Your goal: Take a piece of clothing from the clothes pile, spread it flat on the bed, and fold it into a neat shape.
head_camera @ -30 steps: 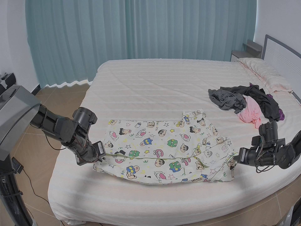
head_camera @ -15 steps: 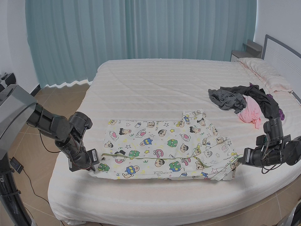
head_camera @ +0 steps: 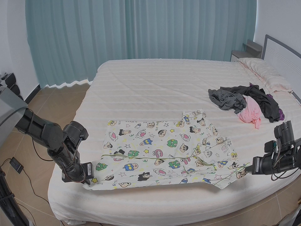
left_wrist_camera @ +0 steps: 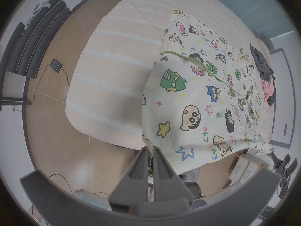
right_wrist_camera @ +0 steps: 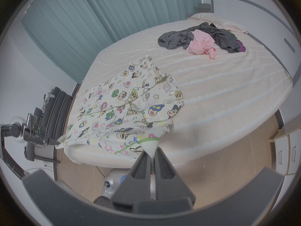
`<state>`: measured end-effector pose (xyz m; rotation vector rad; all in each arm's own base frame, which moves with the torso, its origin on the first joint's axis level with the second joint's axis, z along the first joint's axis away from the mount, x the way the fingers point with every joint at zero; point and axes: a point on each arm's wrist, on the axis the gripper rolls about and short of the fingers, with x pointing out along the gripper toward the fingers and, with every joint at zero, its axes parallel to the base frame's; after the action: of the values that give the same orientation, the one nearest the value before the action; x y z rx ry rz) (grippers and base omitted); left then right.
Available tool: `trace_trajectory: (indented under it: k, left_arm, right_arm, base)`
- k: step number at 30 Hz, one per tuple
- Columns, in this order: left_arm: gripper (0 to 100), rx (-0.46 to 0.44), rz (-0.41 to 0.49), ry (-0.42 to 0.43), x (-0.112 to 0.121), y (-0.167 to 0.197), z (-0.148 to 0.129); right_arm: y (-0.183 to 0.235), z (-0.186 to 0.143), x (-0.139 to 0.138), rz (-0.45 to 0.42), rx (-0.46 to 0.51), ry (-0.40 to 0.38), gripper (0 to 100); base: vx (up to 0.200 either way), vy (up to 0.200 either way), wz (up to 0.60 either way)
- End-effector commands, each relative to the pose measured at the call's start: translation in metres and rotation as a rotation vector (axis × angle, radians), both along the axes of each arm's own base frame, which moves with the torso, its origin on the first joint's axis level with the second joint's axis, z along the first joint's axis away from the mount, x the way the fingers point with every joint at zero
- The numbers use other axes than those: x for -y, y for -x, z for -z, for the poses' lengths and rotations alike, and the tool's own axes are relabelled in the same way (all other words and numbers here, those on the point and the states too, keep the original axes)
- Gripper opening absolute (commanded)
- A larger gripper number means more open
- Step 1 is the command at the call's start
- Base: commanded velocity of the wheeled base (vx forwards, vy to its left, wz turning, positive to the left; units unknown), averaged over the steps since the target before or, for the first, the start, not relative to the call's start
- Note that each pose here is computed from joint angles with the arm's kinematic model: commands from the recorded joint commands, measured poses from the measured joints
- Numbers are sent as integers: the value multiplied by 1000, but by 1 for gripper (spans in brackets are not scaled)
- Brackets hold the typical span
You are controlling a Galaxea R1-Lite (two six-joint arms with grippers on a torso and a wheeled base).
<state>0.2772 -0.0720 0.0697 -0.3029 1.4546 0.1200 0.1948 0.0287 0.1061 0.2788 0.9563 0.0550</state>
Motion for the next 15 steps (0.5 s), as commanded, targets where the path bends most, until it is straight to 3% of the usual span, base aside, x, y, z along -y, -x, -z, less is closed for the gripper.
trace_trajectory:
  k: [1,15]
  left_arm:
    - [0,-15,21,-7,4,8,1]
    - [0,-35,57,-19,7,32,-1]
  right_arm:
    - [12,-5,2,-5,11,-1,0]
    - [39,-10,5,-54,-62,42,0]
  base:
    - [0,0,0]
    - [0,0,0]
